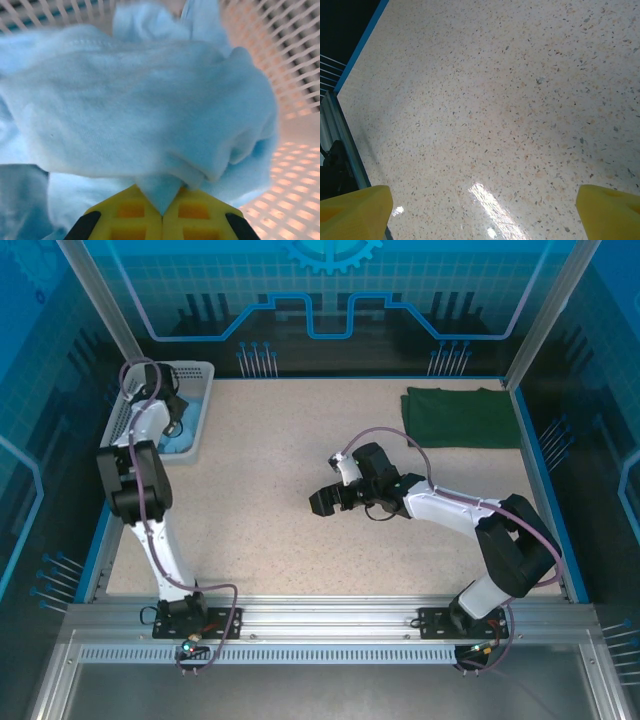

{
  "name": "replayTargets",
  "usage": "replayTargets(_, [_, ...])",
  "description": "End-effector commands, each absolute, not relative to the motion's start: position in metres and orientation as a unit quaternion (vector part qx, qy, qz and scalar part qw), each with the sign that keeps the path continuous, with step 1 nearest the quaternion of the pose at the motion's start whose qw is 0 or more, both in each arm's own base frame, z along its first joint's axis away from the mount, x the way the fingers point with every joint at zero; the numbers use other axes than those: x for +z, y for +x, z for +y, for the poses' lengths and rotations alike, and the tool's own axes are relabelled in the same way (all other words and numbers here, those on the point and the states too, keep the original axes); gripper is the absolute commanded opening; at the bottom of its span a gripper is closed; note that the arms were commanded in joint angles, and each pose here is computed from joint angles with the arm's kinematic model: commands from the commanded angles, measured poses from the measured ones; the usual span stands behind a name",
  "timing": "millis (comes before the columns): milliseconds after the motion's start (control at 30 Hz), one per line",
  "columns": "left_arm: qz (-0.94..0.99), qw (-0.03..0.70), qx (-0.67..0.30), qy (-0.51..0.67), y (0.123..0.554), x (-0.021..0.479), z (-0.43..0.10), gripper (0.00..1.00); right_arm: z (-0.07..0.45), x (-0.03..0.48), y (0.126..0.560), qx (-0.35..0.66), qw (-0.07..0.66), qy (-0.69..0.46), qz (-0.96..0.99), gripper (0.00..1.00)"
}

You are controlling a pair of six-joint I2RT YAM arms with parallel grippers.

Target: Fold and stack the t-shirts

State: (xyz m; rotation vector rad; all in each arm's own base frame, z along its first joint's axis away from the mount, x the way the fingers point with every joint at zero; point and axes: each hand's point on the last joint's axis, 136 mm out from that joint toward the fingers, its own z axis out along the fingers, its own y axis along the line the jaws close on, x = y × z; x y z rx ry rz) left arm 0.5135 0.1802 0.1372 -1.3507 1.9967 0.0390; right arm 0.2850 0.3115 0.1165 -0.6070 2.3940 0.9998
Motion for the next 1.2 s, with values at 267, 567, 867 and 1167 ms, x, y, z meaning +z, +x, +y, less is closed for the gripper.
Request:
replayTargets(267, [0.615,0.717,-0.031,-0.325,0.438,0.476,0.076,0.00,0.313,0.126,0.292,0.375,0.247,-0.218,0.867,0.95])
replayTargets(567, [0.651,0.725,-0.162,-0.157,0.379,0.547,-0.070,0.00,0.303,0.138,0.295,0.362,0.283,-0.203,0.864,0.95])
replayTargets(867, [0.848,0.485,-0.147,-0.153,0.425,0.359,-0.119,0.86,0.246,0.162,0.268,0.321,0.291,-0.092,0.897,0.96])
replayTargets(1167, [0.882,0.383,-0.184,-0.203,0.338,0.257,-0.095,0.94,0.173,0.153,0.228,0.278,0.198,0.016,0.940,0.97])
